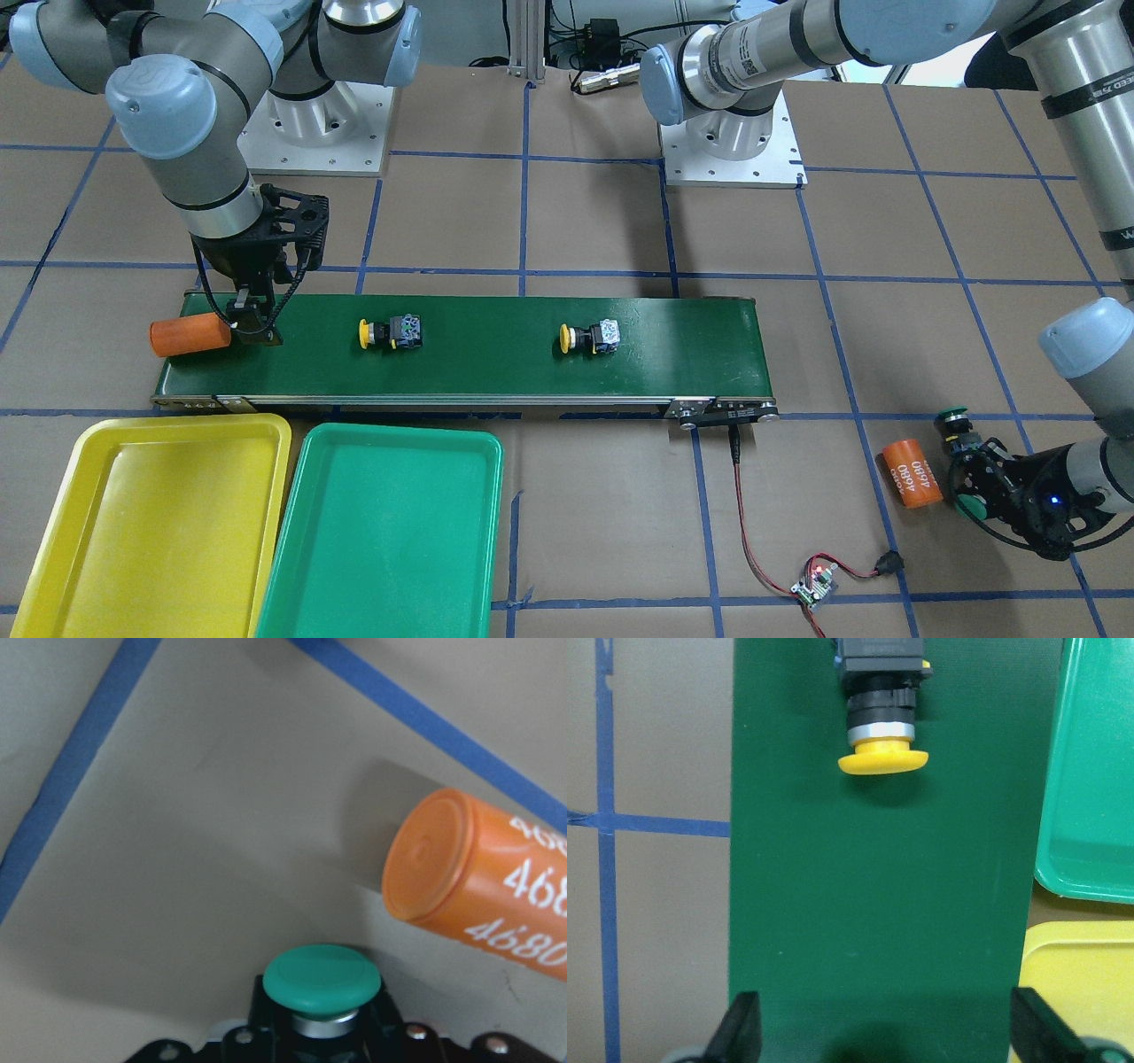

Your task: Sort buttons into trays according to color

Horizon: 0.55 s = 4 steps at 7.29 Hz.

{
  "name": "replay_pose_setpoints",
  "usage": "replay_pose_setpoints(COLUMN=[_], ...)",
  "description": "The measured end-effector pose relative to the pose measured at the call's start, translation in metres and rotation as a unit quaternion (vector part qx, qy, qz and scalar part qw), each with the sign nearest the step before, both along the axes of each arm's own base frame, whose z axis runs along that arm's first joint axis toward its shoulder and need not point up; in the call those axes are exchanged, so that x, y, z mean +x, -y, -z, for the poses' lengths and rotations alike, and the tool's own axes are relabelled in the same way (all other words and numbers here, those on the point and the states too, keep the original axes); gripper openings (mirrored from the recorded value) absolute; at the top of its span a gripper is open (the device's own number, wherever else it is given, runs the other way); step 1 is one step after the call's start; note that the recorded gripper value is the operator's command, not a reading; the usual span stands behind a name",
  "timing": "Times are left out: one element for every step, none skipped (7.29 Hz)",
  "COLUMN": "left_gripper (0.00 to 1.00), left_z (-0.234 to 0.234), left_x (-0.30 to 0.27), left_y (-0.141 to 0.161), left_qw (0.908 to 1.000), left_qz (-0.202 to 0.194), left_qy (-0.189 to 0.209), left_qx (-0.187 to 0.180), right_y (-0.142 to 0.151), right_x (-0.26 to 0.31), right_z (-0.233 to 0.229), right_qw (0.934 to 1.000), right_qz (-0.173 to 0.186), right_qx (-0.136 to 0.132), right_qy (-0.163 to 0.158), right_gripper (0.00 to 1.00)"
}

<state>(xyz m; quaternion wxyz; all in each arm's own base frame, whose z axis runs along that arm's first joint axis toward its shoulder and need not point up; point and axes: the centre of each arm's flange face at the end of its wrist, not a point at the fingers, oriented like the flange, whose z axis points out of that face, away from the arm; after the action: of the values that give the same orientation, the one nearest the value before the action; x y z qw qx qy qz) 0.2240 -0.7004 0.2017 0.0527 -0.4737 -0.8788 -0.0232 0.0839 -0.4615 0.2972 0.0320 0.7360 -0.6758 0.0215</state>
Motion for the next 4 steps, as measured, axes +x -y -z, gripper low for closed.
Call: replay_pose_setpoints(left_gripper=[0.00, 0.00, 0.00, 0.00], left_z=[-0.023, -0.058, -0.097, -0.124], left_x=[-0.010, -0.032, -0.073, -0.125], left_y=[-0.002, -0.007, -0.018, -0.033], left_qw=[1.0000, 1.0000, 0.9998, 0.9984], left_qz=[-0.008, -0.002, 0.020, 0.054], left_qy=[0.003, 0.001, -0.003, -0.008], left_qx=[-0.003, 0.001, 0.008, 0.017], right_y=[0.000, 0.000, 0.002, 0.005], right_x=[0.001, 0.001, 0.001, 0.002], right_z=[0.002, 0.003, 0.007, 0.014], right_qw=[1.0000, 1.0000, 1.0000, 1.0000], right_qz=[-0.004, -0.005, -0.005, -0.004], right_qx=[0.002, 0.004, 0.005, 0.008], right_qy=[-0.002, -0.003, -0.001, 0.003], right_gripper=[1.00, 1.00, 1.00, 1.00])
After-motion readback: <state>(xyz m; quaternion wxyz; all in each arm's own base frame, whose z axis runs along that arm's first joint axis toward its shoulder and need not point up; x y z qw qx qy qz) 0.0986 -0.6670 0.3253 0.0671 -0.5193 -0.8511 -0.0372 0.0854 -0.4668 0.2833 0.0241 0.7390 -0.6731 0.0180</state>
